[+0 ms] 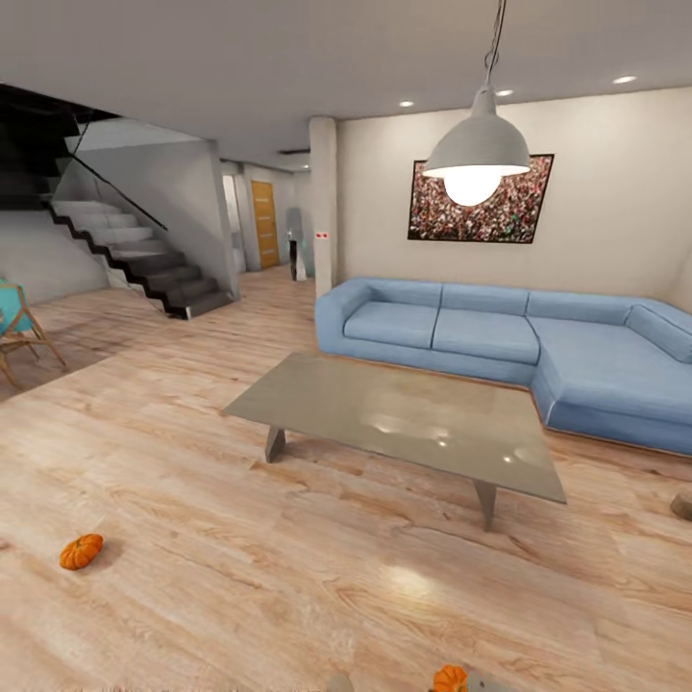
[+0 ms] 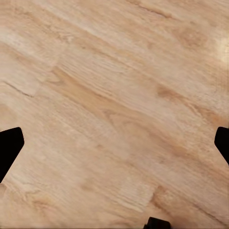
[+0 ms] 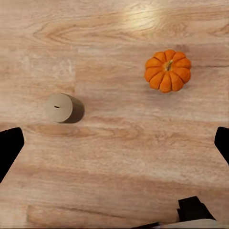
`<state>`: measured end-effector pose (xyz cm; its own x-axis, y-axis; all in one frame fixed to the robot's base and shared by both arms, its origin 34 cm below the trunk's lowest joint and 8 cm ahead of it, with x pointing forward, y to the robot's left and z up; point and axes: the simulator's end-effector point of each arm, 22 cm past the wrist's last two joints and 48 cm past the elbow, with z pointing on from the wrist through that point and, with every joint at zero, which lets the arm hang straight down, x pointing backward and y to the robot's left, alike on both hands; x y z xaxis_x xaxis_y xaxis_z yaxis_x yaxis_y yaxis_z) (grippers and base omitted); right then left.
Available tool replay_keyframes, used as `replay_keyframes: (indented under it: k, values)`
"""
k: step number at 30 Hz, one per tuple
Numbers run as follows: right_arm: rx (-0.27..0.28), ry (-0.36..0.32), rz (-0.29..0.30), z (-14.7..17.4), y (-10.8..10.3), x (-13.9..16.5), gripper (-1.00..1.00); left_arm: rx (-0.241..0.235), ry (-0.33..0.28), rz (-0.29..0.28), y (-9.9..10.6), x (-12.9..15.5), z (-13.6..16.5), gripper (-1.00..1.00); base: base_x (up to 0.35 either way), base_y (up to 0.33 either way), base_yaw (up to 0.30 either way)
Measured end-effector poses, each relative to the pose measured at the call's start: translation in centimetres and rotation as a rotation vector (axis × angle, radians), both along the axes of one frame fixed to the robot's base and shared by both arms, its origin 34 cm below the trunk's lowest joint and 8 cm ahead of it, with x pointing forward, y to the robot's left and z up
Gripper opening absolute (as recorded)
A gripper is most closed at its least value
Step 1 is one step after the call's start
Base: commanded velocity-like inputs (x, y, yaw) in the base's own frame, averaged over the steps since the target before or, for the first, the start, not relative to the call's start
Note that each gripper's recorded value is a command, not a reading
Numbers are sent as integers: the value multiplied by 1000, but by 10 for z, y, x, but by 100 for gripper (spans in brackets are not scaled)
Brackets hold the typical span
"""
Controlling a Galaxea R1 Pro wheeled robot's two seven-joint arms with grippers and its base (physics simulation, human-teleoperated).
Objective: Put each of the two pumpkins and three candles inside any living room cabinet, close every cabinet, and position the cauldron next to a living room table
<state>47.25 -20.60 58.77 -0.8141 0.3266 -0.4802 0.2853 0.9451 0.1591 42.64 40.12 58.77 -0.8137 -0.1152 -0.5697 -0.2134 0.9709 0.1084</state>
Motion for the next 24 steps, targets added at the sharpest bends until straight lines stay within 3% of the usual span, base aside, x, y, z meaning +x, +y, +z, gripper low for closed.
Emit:
replay_keyframes:
  k: [15, 24]
  values:
    - [-19, 53, 23, -14, 9, -18, 100, 2, 15, 0, 1, -4, -4, 100, 182, 179, 240]
    - [-22, 63, 22, -16, 9, -21, 100, 2, 23, 0, 1, -6, -6, 100, 29, 44, 240]
